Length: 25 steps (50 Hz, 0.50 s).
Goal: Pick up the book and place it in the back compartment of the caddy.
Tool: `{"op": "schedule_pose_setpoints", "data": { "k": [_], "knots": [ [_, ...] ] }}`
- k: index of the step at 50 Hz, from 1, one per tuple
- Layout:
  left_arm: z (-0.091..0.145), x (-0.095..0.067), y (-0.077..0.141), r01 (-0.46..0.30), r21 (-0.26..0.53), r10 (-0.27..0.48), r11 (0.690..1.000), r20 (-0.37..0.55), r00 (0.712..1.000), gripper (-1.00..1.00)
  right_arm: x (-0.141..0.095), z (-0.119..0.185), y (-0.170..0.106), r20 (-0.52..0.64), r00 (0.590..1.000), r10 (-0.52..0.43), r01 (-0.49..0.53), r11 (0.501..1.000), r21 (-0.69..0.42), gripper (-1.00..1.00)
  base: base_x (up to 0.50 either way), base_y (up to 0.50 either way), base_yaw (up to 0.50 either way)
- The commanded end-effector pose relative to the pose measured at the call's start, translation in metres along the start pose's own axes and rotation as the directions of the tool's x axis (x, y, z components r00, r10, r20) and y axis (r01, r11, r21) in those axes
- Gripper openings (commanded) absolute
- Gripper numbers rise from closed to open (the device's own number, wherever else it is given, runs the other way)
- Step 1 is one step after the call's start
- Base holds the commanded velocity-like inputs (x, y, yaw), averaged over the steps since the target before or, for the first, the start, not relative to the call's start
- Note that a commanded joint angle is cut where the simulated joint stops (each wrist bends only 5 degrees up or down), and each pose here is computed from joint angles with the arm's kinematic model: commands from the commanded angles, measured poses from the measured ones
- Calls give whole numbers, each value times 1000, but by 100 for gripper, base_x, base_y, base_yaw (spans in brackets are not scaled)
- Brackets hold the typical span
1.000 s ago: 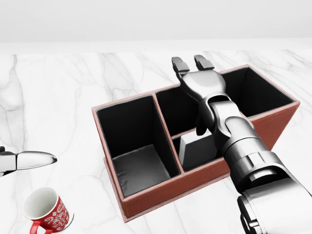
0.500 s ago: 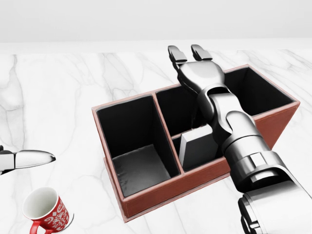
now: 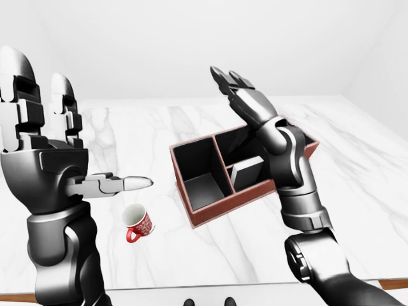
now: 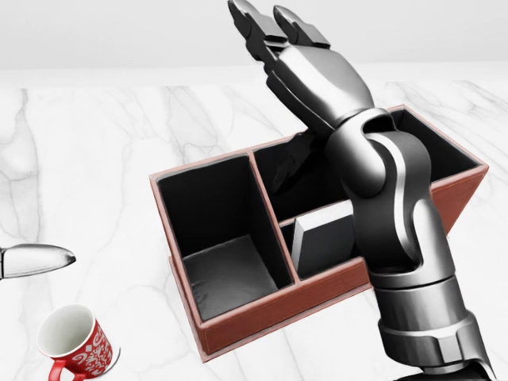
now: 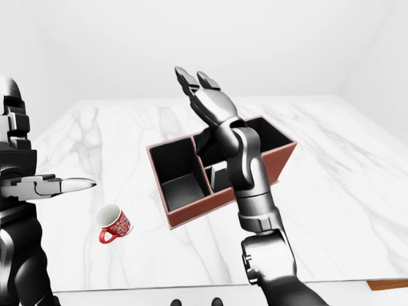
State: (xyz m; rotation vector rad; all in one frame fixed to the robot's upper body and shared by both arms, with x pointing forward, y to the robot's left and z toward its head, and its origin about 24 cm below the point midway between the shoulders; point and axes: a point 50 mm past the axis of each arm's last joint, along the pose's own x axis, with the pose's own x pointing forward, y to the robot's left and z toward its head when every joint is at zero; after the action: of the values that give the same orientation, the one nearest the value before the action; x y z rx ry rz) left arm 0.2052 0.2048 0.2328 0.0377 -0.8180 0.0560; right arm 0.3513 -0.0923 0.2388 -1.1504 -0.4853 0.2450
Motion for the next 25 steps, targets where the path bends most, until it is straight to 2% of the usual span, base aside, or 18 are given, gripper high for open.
{"op": "schedule_pose_setpoints", "data": {
  "k": [1, 3, 5, 8, 12, 16, 17, 19, 21, 23, 25],
  "knots": [
    [13, 2, 2, -7, -12, 8, 1000, 60, 998, 100, -57, 55, -49, 209, 967, -146, 136, 989, 65, 100, 0, 0, 0],
    [16, 2, 3, -10, -16, 11, 1000, 72, 997, 100, -62, 60, -53, 235, 959, -160, 151, 987, 55, 100, 0, 0, 0],
    [29, 2, 5, -13, -29, 17, 999, 134, 991, 100, -85, 81, -68, 319, 918, -237, 239, 970, 33, 100, 0, 0, 0],
    [41, 2, 6, -18, -46, 26, 999, 183, 983, 100, -99, 90, -74, 358, 889, -286, 299, 954, 18, 100, 0, 0, 0],
    [60, 0, 9, -24, -78, 44, 997, 267, 963, 100, -129, 112, -84, 441, 809, -389, 425, 905, 18, 100, 0, 0, 0],
    [78, -3, 13, -28, -129, 71, 991, 340, 938, 100, -160, 130, -95, 504, 708, -496, 574, 819, -2, 100, 0, 0, 0],
    [78, -3, 14, -29, -135, 73, 990, 339, 938, 100, -160, 131, -95, 507, 705, -496, 578, 816, -4, 100, 0, 0, 0],
    [86, -5, 15, -27, -166, 88, 986, 369, 925, 100, -165, 133, -105, 456, 663, -593, 658, 752, 22, 100, 0, 0, 0],
    [93, -7, 17, -25, -201, 103, 979, 390, 915, 100, -169, 133, -116, 357, 610, -708, 736, 673, 76, 100, 0, 0, 0],
    [95, -8, 18, -25, -229, 115, 973, 390, 914, 100, -172, 137, -125, 301, 560, -772, 786, 610, 100, 100, 0, 0, 0],
    [99, -8, 21, -23, -280, 133, 960, 381, 915, 100, -180, 150, -137, 277, 478, -834, 853, 516, 82, 100, 0, 0, 0]
  ]
}}
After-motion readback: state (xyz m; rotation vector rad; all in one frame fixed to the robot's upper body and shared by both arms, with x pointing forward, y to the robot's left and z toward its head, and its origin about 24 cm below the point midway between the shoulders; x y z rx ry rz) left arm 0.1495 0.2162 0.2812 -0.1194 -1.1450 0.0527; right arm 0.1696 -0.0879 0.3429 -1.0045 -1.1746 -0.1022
